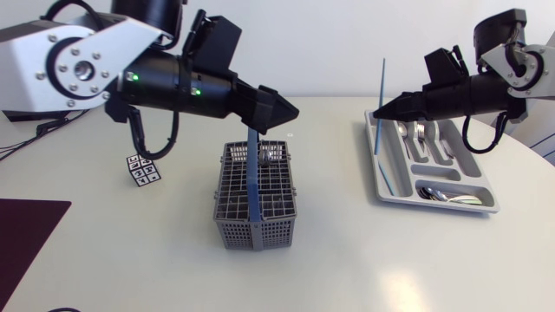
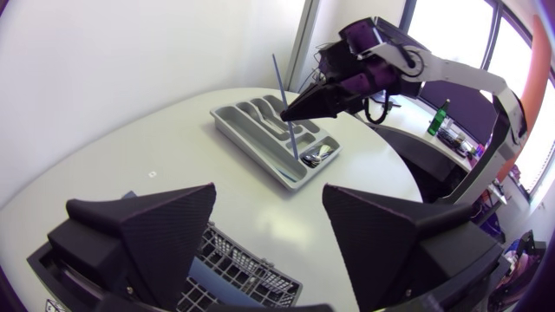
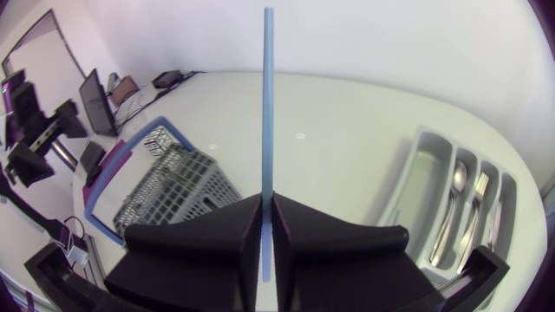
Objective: Transfer all utensils from the basket to the drawer tray.
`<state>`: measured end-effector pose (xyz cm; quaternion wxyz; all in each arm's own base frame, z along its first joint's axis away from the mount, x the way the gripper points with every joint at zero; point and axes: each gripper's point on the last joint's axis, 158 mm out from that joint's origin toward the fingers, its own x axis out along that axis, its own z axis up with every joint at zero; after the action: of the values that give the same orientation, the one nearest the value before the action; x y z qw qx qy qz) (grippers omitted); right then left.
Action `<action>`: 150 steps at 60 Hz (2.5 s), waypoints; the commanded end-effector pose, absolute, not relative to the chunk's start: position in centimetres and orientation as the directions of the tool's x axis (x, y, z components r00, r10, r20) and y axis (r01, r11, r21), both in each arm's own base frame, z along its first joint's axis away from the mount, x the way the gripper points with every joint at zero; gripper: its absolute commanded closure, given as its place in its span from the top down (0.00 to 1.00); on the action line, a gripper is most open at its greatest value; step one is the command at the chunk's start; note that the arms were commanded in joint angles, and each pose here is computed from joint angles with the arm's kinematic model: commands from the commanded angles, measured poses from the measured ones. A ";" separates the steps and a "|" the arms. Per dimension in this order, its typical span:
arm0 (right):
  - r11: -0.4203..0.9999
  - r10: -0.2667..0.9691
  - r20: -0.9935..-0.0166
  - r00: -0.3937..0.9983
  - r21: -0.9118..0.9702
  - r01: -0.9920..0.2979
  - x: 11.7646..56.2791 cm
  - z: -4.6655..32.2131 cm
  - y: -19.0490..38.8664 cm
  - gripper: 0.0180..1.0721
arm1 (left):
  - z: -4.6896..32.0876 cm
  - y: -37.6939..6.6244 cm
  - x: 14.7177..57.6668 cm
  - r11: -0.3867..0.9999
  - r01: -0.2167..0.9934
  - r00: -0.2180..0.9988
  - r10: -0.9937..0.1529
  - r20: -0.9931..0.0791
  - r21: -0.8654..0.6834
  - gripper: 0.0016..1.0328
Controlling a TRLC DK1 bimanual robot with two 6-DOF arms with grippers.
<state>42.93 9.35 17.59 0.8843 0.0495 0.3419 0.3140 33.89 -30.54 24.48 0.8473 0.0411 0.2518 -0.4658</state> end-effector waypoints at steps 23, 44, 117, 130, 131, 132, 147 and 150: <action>0.923 0.385 -0.793 0.472 0.332 -0.195 48.8 3.0 -0.6 0.06 | 19.4 -24.5 30.3 0.568 0.801 0.556 -0.590 -0.586 0.189 0.88; 0.942 0.335 -0.839 0.428 0.306 -0.138 49.0 -0.2 -2.0 0.59 | 13.8 -21.5 27.3 0.498 0.823 0.533 -0.510 -0.675 0.274 0.87; 0.698 0.610 -0.709 0.354 0.270 -0.663 51.5 6.7 24.7 0.10 | 2.1 -19.9 23.6 0.429 0.870 0.430 -0.417 -0.801 0.244 0.53; 0.656 0.635 -0.721 0.278 0.313 -0.687 52.7 5.1 28.1 0.10 | 2.1 -20.5 23.3 0.432 0.872 0.423 -0.429 -0.798 0.230 0.53; 0.652 0.636 -0.723 0.269 0.317 -0.689 52.6 5.0 28.3 0.10 | 2.1 -20.5 23.3 0.432 0.872 0.423 -0.430 -0.798 0.229 0.53; 0.647 0.639 -0.724 0.260 0.323 -0.691 52.5 4.9 28.5 0.10 | 2.2 -20.5 23.3 0.434 0.871 0.424 -0.430 -0.797 0.229 0.53; 0.581 0.655 -0.738 0.162 0.355 -0.732 48.9 4.6 28.8 0.09 | 2.8 -20.0 24.6 0.478 0.845 0.462 -0.430 -0.775 0.239 0.54; 0.576 0.655 -0.739 0.156 0.354 -0.737 48.2 4.7 28.5 0.09 | 2.9 -19.9 24.9 0.486 0.840 0.469 -0.428 -0.773 0.241 0.54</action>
<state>50.08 29.11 5.13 0.7716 -0.0379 0.4474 0.4506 24.83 -20.58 3.73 0.7939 0.3247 0.3139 -0.4072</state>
